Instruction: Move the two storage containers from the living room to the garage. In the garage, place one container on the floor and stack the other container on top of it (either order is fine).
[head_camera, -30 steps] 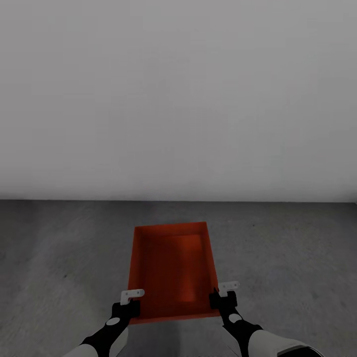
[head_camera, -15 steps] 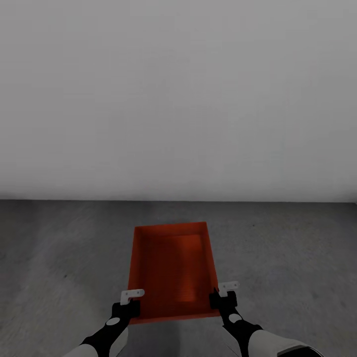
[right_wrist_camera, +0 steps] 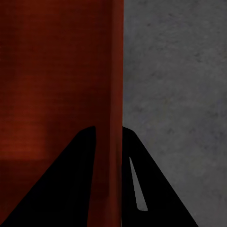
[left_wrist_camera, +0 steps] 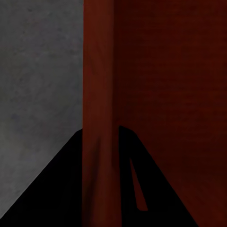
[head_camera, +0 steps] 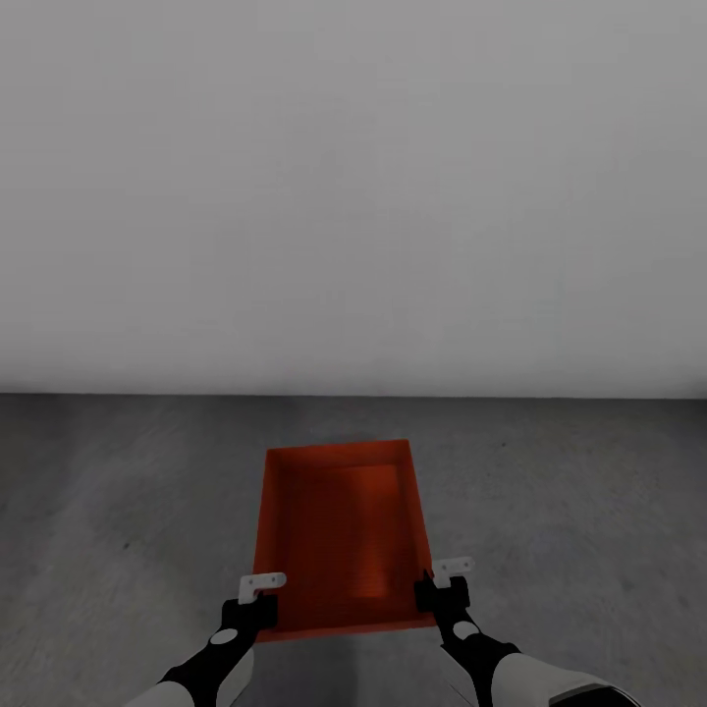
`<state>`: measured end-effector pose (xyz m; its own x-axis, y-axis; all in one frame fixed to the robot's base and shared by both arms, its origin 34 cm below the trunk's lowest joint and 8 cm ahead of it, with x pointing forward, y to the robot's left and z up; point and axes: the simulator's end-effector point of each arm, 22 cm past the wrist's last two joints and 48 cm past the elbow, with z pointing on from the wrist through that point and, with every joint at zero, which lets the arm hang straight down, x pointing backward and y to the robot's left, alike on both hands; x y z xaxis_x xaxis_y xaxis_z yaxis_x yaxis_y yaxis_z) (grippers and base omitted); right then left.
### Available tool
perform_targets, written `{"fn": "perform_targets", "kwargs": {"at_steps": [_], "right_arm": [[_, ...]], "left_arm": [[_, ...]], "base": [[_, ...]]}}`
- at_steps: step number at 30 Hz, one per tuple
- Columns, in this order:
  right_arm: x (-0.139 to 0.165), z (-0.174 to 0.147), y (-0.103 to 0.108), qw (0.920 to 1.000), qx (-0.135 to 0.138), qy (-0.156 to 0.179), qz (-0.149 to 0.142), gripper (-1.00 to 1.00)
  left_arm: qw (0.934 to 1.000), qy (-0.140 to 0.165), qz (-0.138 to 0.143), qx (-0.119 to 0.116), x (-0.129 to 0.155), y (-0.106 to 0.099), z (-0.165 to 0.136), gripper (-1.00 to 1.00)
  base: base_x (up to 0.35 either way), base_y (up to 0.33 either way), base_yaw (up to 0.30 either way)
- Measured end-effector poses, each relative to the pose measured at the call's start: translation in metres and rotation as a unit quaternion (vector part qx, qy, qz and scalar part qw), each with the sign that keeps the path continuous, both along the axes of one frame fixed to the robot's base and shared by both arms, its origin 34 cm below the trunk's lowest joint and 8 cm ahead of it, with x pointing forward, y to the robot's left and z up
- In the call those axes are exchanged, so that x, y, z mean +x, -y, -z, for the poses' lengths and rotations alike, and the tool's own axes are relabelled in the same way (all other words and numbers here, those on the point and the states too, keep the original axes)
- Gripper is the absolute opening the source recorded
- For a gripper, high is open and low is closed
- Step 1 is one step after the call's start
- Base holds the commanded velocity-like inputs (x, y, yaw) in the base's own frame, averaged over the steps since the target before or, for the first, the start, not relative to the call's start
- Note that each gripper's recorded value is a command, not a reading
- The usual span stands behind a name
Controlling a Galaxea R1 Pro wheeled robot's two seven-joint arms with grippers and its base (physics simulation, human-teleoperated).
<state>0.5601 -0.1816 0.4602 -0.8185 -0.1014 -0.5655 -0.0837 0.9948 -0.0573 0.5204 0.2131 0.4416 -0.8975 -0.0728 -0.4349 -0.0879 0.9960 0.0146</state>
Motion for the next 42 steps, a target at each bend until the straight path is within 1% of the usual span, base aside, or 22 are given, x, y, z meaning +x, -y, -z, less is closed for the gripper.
{"fn": "perform_targets", "kwargs": {"at_steps": [9, 19, 22, 42], "right_arm": [[0.000, 0.013, 0.000, 1.0000, 0.000, 0.001, 0.000, -1.00], [0.000, 0.013, 0.000, 1.0000, 0.000, 0.001, 0.000, -1.00], [0.000, 0.015, 0.000, 1.0000, 0.000, 0.000, 0.000, -1.00], [-0.002, 0.050, 0.000, 1.0000, 0.000, 0.000, 0.000, -1.00]], "left_arm": [[1.0000, 0.000, 0.000, 0.000, 0.000, 0.000, 0.013, -1.00], [1.0000, 0.000, 0.000, 0.000, 0.000, 0.000, 0.013, -1.00], [1.0000, 0.000, 0.000, 0.000, 0.000, 0.000, 0.015, -1.00], [1.0000, 0.000, 0.000, 0.000, -0.003, 0.000, 0.050, -1.00]], "base": [[0.000, 0.000, -0.040], [0.000, 0.000, -0.242], [0.000, 0.000, -0.126], [0.000, 0.000, -0.009]]}}
